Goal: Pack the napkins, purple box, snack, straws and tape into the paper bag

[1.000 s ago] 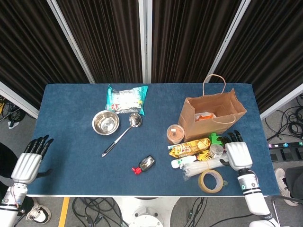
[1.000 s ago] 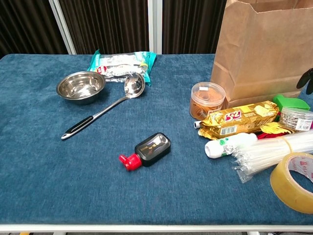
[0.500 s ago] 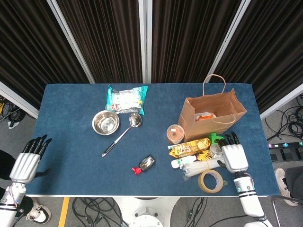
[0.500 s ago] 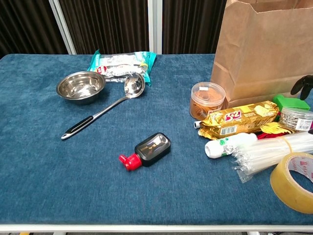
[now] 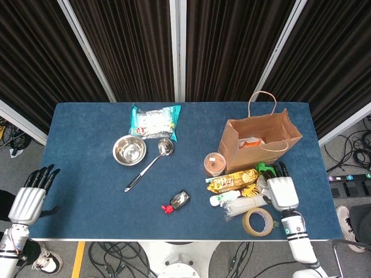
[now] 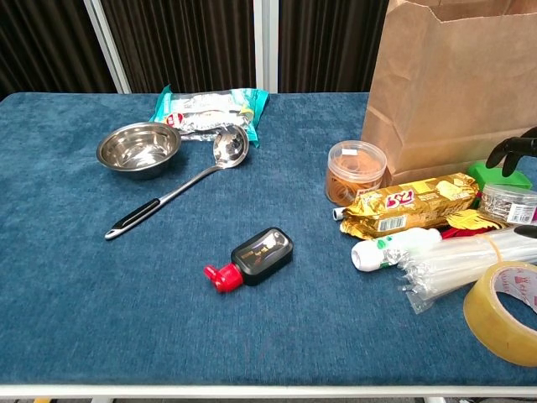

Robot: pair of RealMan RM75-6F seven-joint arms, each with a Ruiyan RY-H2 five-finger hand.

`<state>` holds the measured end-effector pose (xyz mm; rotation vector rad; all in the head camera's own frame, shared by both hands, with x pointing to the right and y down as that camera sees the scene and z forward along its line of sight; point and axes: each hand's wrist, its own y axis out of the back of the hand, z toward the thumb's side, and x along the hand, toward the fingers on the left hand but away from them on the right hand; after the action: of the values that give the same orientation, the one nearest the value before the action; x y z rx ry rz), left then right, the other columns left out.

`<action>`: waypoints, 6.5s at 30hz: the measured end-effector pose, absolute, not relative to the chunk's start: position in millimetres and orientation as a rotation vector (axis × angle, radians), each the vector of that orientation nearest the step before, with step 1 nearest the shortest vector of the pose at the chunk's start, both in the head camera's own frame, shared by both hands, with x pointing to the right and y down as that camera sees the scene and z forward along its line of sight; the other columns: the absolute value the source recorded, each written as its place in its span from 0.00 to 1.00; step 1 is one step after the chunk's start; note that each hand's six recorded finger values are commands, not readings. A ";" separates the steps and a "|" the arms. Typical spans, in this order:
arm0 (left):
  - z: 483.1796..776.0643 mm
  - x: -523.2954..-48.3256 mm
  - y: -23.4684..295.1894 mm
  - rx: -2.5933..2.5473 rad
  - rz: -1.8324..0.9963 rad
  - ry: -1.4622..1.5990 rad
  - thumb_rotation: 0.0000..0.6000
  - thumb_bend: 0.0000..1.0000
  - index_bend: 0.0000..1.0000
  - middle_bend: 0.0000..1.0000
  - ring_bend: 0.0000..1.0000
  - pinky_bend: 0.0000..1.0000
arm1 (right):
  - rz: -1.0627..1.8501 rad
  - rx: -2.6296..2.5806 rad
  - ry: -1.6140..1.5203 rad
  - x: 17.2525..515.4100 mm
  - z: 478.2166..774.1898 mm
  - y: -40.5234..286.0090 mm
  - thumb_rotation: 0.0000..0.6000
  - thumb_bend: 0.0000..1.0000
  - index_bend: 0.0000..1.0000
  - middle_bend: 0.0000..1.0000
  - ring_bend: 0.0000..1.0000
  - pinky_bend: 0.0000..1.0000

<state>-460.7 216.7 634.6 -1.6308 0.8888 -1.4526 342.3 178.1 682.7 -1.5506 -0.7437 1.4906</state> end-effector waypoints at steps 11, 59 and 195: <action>633.9 -464.1 218.0 -1.624 -1.453 0.902 1.00 0.16 0.06 0.01 0.00 0.11 | 1.505 -1.537 -0.725 341.2 691.2 175.7 1.00 0.00 0.28 0.35 0.15 0.07; 634.2 -460.5 217.1 -1.638 -1.430 0.915 1.00 0.16 0.06 0.01 0.00 0.11 | 1.476 -1.512 -0.826 354.1 674.9 165.0 1.00 0.05 0.33 0.40 0.19 0.13; 621.9 -452.3 211.0 -1.651 -1.342 0.963 1.00 0.15 0.06 0.01 0.00 0.11 | 0.933 -1.592 -1.005 258.5 528.0 148.2 1.00 0.28 0.53 0.55 0.35 0.30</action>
<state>-452.3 211.0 621.9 -1.6515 0.9627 -1.3421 258.5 148.2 528.0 -1.5923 -1.0051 0.9326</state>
